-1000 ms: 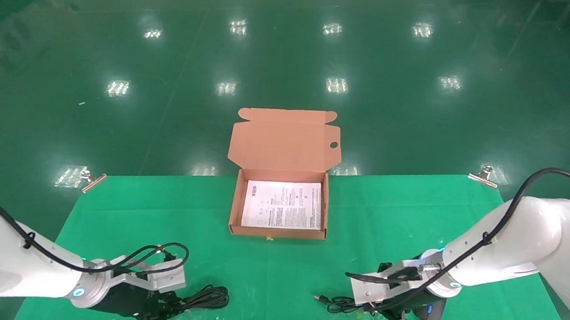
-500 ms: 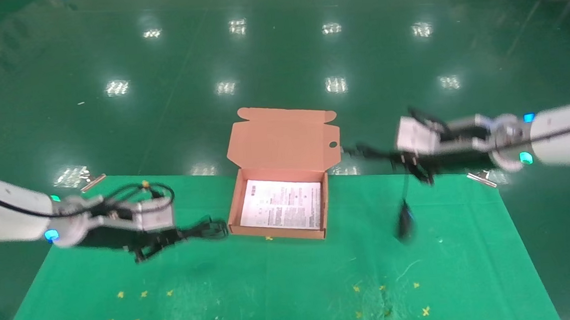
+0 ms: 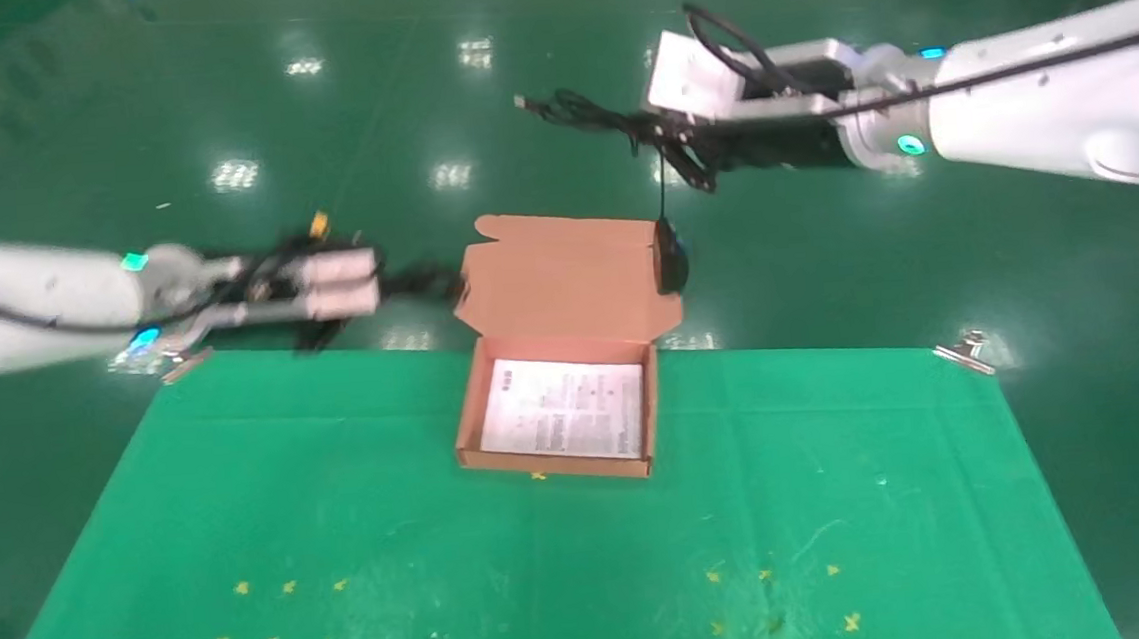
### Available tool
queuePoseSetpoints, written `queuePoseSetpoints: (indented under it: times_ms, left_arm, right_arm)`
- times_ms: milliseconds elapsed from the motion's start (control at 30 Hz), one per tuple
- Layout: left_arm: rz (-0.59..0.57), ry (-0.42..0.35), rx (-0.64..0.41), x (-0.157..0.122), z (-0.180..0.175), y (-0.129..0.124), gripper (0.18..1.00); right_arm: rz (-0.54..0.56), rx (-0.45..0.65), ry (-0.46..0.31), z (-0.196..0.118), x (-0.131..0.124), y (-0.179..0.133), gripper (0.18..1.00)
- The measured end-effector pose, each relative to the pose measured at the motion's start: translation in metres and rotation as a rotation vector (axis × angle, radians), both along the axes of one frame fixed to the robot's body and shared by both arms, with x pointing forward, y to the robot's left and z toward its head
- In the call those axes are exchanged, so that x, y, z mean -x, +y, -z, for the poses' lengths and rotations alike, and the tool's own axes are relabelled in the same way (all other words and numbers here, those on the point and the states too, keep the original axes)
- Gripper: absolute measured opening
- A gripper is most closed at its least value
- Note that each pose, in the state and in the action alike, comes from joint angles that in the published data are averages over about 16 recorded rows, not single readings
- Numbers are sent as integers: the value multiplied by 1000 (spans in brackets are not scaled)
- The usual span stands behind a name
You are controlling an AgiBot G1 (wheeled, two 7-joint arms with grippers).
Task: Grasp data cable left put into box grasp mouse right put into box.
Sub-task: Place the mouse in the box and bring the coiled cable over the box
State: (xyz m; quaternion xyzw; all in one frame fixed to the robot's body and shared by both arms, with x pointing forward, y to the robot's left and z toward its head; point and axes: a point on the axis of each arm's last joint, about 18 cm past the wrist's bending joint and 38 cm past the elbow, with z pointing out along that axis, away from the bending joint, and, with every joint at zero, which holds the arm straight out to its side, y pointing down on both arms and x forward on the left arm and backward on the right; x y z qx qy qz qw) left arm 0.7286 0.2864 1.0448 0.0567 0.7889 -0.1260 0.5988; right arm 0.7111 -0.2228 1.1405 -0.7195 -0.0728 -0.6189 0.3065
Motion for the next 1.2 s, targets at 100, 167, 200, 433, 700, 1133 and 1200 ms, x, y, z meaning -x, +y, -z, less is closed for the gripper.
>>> queuePoseSetpoints:
  times_ms: [100, 167, 200, 433, 700, 1133, 1200]
  left_arm:
    - [-6, -59, 11, -3, -18, -5, 274]
    - [-10, -93, 22, -4, -30, -7, 274]
    - [-11, -107, 27, -5, -35, -8, 274]
    - [-28, -166, 64, -7, -60, -8, 274]
    - [-62, -176, 89, -10, -67, 2, 274]
    - [-189, -107, 110, -13, -41, 40, 273]
    - [-215, -95, 114, -13, -38, 45, 273]
  right_arm:
    - [-34, -7, -28, -11, -2, 20, 206]
    - [-57, -10, -43, -18, -2, 31, 206]
    - [-68, -11, -50, -20, -2, 37, 206]
    - [-134, -12, -83, -31, 1, 62, 206]
    - [-165, 2, -98, -30, 3, 69, 206]
    - [-174, 39, -42, 9, -5, 83, 206]
    - [-174, 41, -31, 15, -7, 85, 206]
